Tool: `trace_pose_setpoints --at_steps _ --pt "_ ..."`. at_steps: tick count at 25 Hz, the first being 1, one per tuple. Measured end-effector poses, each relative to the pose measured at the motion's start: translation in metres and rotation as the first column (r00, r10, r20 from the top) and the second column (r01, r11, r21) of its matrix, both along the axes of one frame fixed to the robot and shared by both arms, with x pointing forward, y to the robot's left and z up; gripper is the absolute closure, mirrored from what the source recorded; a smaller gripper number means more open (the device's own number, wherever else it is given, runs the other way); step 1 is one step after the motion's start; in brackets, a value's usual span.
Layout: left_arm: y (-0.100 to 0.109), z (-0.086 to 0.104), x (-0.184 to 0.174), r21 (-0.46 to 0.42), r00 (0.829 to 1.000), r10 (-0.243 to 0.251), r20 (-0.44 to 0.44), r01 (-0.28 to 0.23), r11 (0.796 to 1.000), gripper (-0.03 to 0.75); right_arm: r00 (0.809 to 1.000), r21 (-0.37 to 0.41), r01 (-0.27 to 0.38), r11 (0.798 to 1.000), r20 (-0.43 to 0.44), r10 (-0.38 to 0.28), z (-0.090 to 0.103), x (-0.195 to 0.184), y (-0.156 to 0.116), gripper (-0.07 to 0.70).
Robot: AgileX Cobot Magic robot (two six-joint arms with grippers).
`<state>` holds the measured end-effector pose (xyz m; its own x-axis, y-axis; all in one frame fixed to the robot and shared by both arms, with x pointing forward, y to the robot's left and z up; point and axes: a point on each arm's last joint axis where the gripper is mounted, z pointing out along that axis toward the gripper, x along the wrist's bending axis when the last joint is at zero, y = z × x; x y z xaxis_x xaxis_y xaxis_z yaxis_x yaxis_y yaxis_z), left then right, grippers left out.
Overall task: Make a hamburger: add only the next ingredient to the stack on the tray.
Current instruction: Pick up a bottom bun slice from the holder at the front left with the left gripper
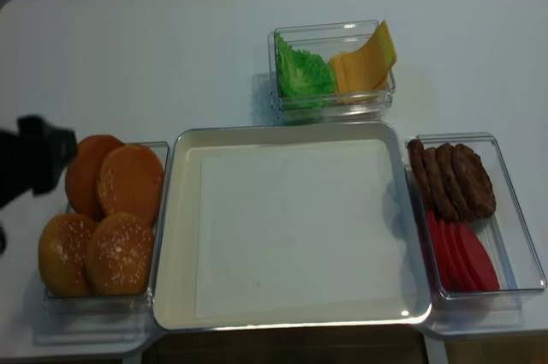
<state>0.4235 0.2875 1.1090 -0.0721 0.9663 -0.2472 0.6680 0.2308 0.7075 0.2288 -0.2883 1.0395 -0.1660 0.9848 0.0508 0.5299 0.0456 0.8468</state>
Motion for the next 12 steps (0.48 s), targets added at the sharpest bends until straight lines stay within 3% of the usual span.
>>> trace_pose_setpoints --at_steps 5,12 --pt "0.001 0.003 0.049 -0.063 0.998 0.016 -0.066 -0.02 0.998 0.251 1.0 0.0 0.0 1.0 0.0 0.0 0.0 0.0 0.0 0.477" --pt "0.021 -0.011 0.092 -0.086 0.971 -0.056 -0.231 0.037 0.996 0.254 1.0 0.0 0.0 1.0 0.0 0.0 0.0 0.0 0.0 0.477"
